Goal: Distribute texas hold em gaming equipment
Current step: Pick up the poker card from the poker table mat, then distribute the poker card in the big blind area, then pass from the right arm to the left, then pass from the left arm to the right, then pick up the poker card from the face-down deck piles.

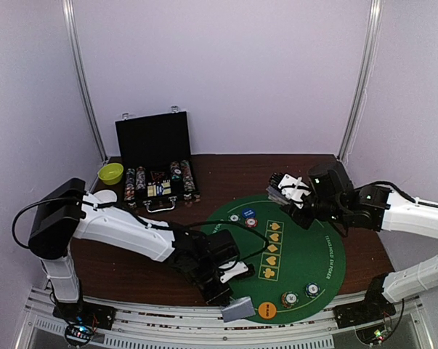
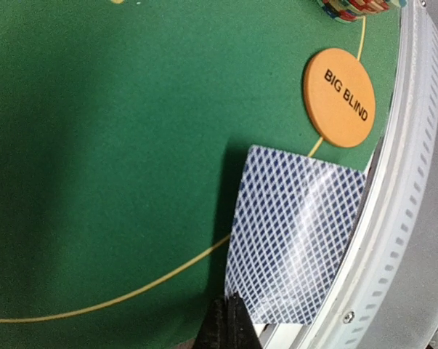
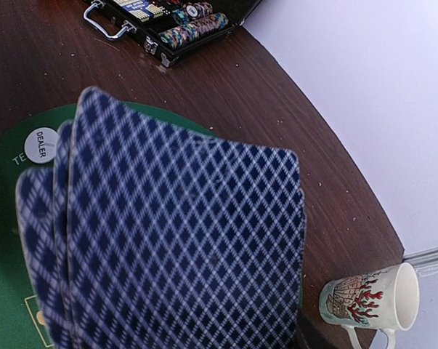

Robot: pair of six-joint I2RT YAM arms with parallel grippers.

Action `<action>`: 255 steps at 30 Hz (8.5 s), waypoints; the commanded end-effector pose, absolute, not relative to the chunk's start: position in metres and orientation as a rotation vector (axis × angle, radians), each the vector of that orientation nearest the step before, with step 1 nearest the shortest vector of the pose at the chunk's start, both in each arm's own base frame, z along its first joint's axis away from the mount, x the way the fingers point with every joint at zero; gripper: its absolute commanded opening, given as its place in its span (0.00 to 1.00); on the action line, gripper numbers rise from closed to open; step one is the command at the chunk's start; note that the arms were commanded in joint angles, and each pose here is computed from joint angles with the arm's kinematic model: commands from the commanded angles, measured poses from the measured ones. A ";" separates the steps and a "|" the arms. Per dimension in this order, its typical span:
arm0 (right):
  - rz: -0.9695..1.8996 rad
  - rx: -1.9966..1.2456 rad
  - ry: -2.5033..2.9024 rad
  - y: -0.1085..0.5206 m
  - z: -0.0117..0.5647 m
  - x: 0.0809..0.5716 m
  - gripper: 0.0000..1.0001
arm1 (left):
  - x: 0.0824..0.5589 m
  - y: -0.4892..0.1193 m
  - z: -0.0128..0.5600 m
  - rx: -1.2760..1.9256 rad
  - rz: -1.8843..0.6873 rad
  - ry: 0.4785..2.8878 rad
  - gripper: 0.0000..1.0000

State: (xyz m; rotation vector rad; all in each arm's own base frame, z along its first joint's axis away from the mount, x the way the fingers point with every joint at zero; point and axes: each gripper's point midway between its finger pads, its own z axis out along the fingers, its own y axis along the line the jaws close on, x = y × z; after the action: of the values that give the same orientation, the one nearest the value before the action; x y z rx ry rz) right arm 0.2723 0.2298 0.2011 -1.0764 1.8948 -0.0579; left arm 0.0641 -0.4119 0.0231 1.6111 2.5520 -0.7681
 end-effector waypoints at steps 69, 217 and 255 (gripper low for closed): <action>0.008 -1.059 1.867 0.222 0.230 0.252 0.41 | 0.078 -0.412 0.101 0.307 -1.485 2.658 0.37; 0.027 -1.593 1.496 0.356 0.212 0.252 0.44 | 0.243 -0.395 0.267 0.999 -1.358 1.964 0.74; 0.019 -1.587 1.497 0.353 0.215 0.255 0.44 | 0.232 -0.387 0.246 1.002 -1.328 2.050 0.19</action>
State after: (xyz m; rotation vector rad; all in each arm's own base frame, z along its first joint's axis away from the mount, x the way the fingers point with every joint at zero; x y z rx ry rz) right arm 0.2544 0.3555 0.1965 -1.6364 1.5217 -0.0016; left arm 0.2345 -0.3818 0.2459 0.9704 2.0876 -1.2985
